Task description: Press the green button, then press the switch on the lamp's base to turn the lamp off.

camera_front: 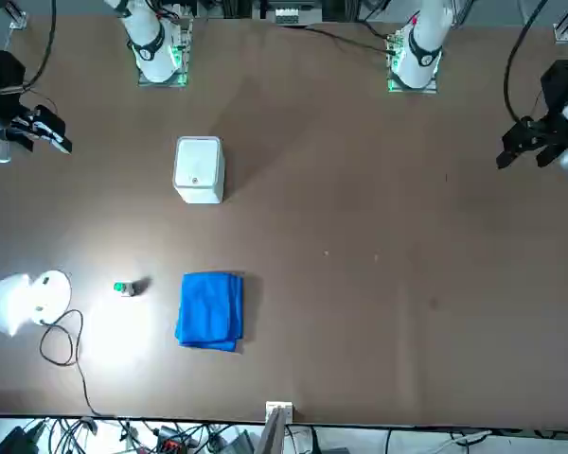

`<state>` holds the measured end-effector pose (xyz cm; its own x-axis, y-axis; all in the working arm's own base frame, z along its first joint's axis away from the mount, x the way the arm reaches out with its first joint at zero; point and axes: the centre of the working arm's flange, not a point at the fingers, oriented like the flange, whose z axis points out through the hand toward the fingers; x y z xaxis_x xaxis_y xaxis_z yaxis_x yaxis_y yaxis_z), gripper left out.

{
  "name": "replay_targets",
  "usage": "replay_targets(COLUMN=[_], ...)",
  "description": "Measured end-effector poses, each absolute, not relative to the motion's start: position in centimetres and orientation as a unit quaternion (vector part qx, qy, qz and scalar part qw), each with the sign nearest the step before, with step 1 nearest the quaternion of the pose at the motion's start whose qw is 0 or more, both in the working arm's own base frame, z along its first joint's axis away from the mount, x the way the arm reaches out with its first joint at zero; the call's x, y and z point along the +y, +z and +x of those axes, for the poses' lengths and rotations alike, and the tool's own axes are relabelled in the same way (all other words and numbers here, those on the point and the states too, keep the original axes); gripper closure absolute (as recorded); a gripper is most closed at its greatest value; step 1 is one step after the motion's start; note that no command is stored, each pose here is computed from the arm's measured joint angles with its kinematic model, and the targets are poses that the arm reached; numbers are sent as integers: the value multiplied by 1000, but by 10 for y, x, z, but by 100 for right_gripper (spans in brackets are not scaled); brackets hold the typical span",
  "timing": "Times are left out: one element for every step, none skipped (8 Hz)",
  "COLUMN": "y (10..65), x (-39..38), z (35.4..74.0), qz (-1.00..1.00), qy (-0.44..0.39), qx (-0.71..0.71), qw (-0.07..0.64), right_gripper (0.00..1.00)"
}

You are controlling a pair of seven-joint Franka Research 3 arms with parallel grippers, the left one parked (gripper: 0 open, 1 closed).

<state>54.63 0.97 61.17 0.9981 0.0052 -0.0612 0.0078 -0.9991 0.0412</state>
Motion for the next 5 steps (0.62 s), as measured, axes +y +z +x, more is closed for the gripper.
replay_targets(y=[612, 612, 612, 612, 611], x=[10, 10, 9, 9, 9], z=[546, 546, 546, 546, 546], qz=[999, 999, 999, 999, 999], qy=[-31, -31, -32, -32, -32], qx=[3, 3, 3, 3, 3], qw=[21, 21, 21, 21, 21], right_gripper=[0, 0, 0, 0, 0])
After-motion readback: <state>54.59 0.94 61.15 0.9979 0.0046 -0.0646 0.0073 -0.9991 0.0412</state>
